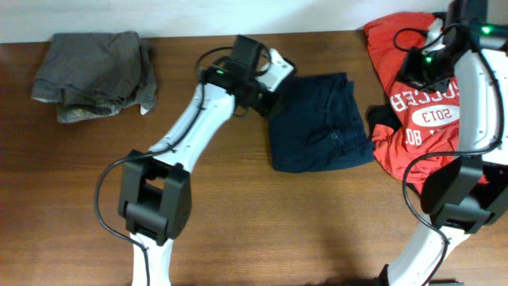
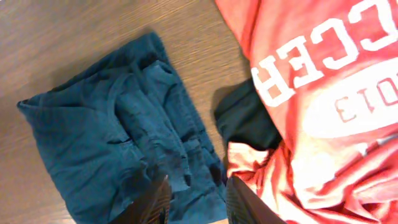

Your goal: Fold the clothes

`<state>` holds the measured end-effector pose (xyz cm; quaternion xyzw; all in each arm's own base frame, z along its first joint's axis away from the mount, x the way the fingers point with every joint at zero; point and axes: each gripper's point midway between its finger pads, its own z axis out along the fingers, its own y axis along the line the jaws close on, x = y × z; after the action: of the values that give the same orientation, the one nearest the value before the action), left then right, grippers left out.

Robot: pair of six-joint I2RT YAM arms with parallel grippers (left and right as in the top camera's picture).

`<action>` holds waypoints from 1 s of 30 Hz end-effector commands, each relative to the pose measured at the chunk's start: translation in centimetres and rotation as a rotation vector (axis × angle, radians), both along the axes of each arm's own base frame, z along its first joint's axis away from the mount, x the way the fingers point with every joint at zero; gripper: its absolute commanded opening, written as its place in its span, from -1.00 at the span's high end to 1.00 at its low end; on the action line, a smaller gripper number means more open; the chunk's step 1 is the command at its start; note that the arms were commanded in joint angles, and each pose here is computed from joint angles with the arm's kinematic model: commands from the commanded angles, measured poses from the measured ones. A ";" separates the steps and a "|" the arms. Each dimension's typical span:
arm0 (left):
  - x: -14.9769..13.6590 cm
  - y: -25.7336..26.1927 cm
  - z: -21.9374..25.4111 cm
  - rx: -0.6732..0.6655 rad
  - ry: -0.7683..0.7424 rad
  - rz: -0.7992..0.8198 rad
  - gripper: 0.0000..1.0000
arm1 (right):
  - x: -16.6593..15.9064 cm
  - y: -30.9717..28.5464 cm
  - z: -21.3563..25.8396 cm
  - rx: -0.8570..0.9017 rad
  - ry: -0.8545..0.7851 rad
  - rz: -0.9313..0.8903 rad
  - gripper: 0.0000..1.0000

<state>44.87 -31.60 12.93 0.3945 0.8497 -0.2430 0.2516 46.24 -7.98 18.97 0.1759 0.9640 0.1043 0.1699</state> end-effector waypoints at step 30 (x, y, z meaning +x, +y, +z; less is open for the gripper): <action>6.9 17.5 -11.5 0.919 -0.201 0.088 0.01 | -0.6 0.0 0.7 0.026 0.001 0.001 0.28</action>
<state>48.85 -22.35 2.06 0.4865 0.8526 0.0733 0.1760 45.61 -7.97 18.84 0.1820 0.9637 0.1155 0.1575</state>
